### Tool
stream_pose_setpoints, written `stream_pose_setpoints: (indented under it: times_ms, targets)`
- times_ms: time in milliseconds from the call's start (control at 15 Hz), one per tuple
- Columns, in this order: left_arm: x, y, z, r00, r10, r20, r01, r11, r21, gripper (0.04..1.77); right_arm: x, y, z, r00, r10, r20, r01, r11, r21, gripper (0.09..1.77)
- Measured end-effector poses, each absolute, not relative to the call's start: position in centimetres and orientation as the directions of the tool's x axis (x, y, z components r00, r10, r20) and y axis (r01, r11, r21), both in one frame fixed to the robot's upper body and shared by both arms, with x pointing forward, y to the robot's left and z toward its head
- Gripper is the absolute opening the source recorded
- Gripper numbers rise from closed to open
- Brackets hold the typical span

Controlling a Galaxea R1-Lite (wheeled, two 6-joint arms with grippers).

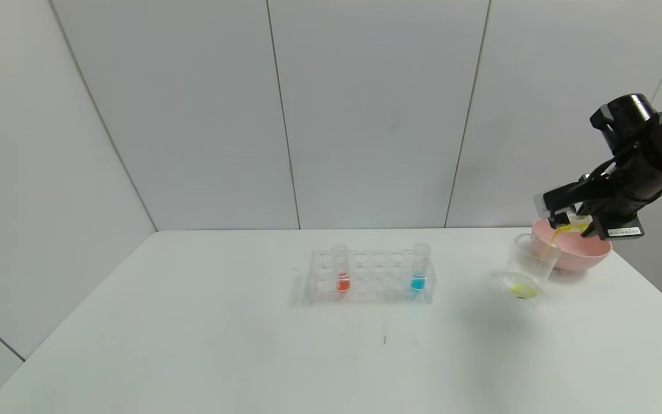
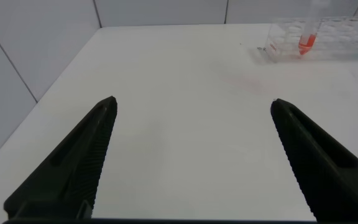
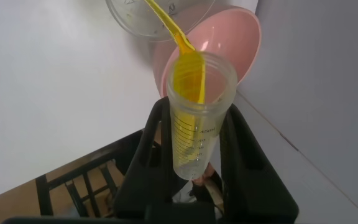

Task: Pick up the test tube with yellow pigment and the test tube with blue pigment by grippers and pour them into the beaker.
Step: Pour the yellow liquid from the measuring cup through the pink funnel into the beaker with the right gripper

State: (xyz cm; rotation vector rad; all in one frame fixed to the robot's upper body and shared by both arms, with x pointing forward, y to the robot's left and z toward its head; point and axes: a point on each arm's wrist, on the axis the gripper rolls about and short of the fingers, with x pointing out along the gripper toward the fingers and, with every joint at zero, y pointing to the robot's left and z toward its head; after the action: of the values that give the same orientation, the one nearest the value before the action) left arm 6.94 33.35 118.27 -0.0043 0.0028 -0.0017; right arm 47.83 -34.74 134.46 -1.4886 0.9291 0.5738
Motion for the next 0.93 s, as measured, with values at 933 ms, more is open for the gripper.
stream_pose_setpoints:
  times_ms: [933]
  targets:
    - [6.94,33.35,118.27,1.000,-0.002,-0.003,0.002,1.000,-0.004,1.76,48.68,-34.37,134.20,0.572,-0.320,-0.755,-0.800,-0.018,-0.599,0.50]
